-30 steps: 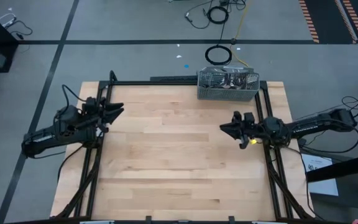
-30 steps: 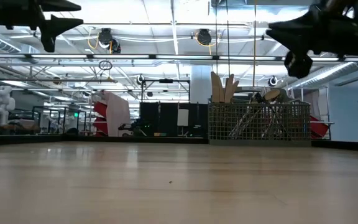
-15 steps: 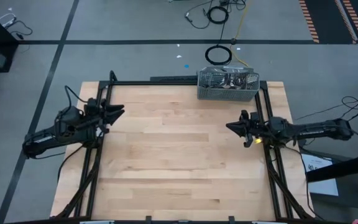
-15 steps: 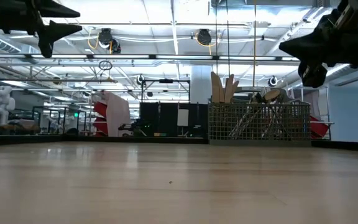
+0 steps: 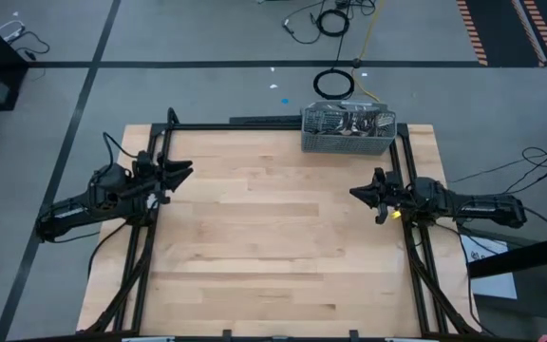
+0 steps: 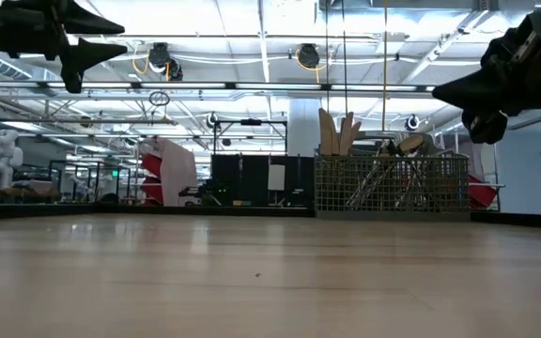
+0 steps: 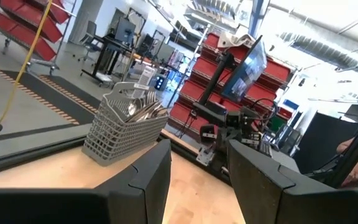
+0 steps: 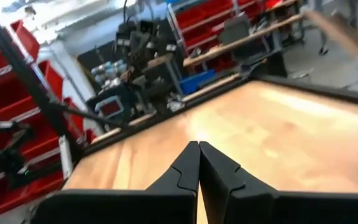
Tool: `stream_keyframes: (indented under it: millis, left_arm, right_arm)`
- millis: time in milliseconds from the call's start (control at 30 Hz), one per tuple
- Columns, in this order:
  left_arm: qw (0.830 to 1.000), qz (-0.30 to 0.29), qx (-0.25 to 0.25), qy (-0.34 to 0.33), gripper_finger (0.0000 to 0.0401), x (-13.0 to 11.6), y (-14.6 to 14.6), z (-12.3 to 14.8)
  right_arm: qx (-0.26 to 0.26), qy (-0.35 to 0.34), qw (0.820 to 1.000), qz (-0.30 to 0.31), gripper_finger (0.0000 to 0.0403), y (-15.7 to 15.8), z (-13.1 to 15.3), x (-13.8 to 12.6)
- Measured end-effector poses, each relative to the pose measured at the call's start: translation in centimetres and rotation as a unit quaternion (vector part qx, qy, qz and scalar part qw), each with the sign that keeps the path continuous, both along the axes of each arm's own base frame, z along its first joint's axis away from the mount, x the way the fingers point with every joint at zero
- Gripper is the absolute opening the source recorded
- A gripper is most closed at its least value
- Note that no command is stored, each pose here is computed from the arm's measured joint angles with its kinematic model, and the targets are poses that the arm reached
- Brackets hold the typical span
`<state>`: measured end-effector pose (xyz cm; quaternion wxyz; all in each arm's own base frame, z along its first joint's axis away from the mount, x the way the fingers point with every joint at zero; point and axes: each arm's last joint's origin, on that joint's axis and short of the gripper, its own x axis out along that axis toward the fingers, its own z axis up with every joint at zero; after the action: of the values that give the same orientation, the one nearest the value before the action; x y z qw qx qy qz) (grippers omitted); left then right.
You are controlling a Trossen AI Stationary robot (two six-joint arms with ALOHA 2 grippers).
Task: Sort silverware
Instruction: Return to Home Position
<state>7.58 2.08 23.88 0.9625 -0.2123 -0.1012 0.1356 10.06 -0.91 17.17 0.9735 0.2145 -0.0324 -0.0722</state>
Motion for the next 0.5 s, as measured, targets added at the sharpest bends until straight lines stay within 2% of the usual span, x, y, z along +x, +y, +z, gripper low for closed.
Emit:
stream_keyframes:
  millis: [167,400,500]
  left_arm:
    - [1.000,0.000,0.001,0.000,0.0164,0.00,0.00,0.00]
    - [1.000,0.000,0.003,0.003,0.0164,0.05,0.01,-0.04]
    - [1.000,-0.003,0.006,-0.006,0.0164,0.22,0.03,-0.28]
  right_arm:
    - [0.015,0.029,0.999,0.037,0.0000,0.11,-0.60,-0.03]
    - [-0.057,0.043,0.996,0.049,0.0000,0.17,-0.69,0.03]
    - [-0.059,0.045,0.996,0.042,0.0000,0.13,-0.71,0.04]
